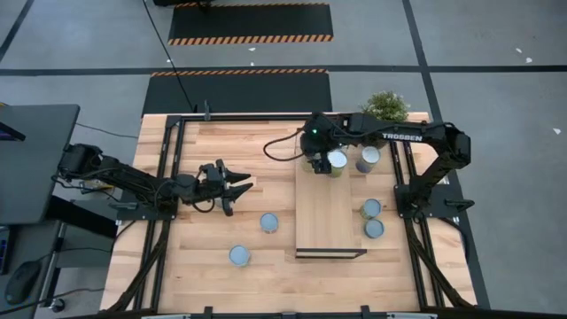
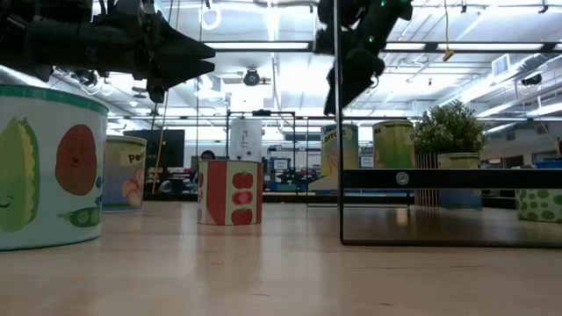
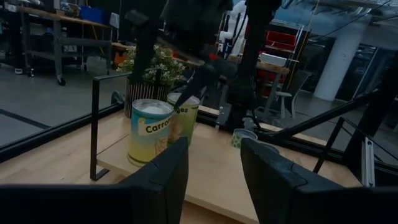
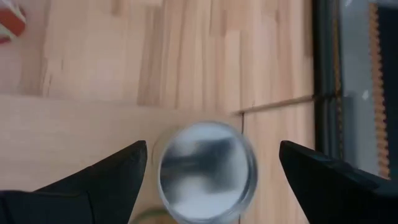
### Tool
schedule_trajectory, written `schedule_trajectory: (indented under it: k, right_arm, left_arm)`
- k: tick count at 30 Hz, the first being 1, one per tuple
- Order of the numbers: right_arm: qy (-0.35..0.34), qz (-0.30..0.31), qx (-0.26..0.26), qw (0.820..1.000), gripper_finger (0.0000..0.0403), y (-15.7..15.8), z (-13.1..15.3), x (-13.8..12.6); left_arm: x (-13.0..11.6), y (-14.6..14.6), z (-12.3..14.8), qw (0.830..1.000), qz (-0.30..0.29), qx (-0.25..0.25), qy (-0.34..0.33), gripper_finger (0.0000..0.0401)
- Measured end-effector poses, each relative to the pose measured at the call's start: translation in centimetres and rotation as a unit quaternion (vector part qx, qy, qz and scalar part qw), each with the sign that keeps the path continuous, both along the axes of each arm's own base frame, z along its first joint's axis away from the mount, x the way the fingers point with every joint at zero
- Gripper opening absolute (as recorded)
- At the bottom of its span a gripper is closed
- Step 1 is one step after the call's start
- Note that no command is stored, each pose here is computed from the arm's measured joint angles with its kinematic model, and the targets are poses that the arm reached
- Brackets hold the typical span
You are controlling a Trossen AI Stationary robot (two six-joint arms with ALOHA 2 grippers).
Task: Pick and place cans onto a shelf
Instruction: Adjust the cans on the shelf
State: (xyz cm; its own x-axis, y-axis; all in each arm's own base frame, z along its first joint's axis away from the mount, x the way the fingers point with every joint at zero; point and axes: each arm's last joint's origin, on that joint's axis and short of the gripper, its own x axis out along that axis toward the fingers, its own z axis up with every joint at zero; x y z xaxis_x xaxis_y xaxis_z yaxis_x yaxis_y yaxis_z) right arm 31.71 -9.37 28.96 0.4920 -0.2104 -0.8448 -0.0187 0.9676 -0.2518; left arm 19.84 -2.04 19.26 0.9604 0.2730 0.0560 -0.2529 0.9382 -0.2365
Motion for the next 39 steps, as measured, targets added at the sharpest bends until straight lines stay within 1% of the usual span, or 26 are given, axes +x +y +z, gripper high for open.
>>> schedule_trajectory:
  k: [6, 10, 14, 20, 25, 32, 35, 39]
  right_arm:
    - [0.034, -0.002, 0.012, 0.999, 0.0374, -0.9, -1.5, 1.4]
    - [0.047, 0.002, 0.01, 0.999, 0.0374, -1.2, -1.4, 2.1]
    - [0.063, 0.002, 0.015, 0.998, 0.0373, -1.4, -1.4, 2.2]
    - [0.096, -0.007, 0.026, 0.995, 0.0373, -1.9, -2.1, 1.8]
    - [0.096, -0.017, 0.031, 0.995, 0.0362, -2.0, -2.2, 1.8]
    - [0.095, -0.052, 0.043, 0.993, 0.0332, -1.9, -2.2, 1.7]
    - [0.092, -0.085, 0.048, 0.991, 0.0333, -1.8, -2.2, 1.7]
    - [0.081, -0.148, 0.058, 0.984, 0.0339, -1.4, -2.2, 1.8]
  left_arm:
    - [0.0, 0.0, -0.1, 1.0, 0.0, 0.0, 0.004, 0.0153]
    - [0.0, 0.0, -0.2, 1.0, 0.0, 0.001, 0.011, 0.0153]
    - [0.0, 0.0, -0.2, 1.0, 0.0, 0.001, 0.011, 0.0153]
    - [0.0, 0.0, -0.2, 1.0, 0.0, -0.001, 0.012, 0.0153]
    - [0.0, 0.0, -0.3, 1.0, -0.001, 0.0, 0.014, 0.0153]
    - [0.0, 0.0, -0.3, 1.0, -0.001, 0.0, 0.014, 0.0153]
    - [0.0, 0.0, -0.3, 1.0, -0.001, 0.0, 0.013, 0.0153]
    - [0.0, 0.0, -0.3, 1.0, -0.001, 0.0, 0.013, 0.0153]
